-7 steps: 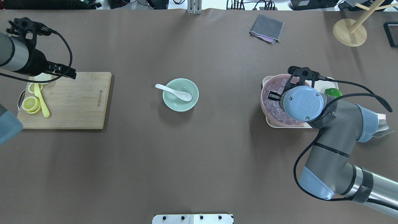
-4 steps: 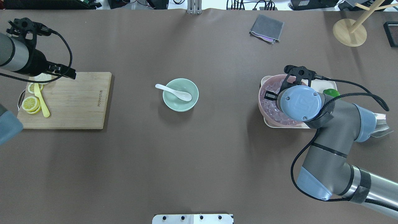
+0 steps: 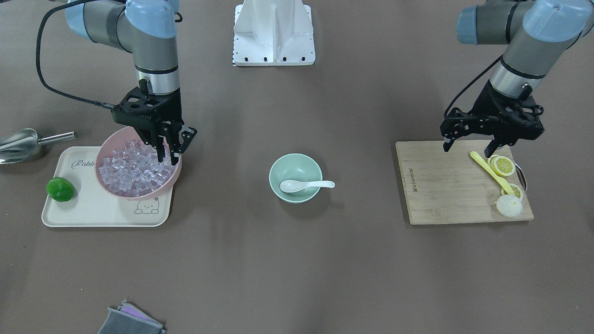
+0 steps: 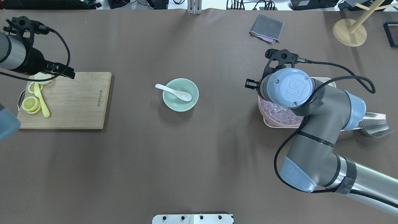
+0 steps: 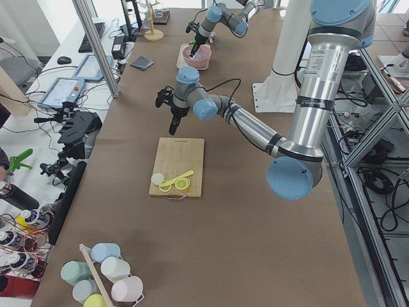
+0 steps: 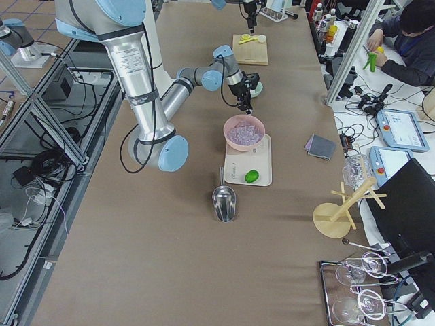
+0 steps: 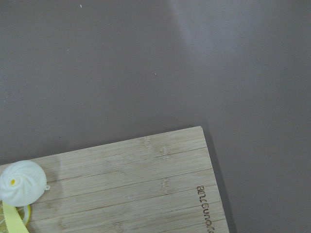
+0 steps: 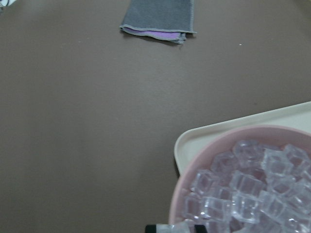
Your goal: Put spoon and ice into bowl
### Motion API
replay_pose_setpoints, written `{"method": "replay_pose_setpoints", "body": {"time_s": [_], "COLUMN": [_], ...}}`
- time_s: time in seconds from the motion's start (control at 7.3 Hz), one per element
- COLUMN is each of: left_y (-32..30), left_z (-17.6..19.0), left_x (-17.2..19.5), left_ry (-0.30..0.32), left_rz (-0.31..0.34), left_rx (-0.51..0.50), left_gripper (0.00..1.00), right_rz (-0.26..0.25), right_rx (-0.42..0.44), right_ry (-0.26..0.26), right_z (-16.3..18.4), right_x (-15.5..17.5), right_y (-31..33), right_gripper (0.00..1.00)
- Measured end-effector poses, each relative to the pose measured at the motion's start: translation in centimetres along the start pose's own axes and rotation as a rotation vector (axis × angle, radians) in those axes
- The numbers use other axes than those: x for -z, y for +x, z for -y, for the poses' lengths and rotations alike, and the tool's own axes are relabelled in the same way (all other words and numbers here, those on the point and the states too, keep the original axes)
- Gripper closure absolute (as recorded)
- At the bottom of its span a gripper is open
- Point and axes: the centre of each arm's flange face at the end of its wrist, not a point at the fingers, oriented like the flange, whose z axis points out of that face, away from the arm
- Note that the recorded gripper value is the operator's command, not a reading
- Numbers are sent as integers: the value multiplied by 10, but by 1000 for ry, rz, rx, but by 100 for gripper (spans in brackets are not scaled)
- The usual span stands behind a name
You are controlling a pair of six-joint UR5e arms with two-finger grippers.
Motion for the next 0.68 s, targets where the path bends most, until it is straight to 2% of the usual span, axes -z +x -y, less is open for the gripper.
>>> {"method": "replay_pose_setpoints", "body": {"time_s": [0.27, 0.41, 0.68], "left_y": [-40, -75, -149], "left_z": [8, 13, 18], "left_x": [8, 11, 19], "left_ry": [-23, -39, -62], "left_rz": [-2, 3, 15], "left_rx": [-60, -100, -178], "left_gripper": [1, 1, 1], "right_rz": [58, 69, 109], "right_rx": [17, 30, 61], "right_ry": [-5, -4, 37], "right_z": [-6, -15, -48], "right_x": [12, 11, 7], "right_y": [-58, -88, -136], "right_gripper": [100, 100, 100]}}
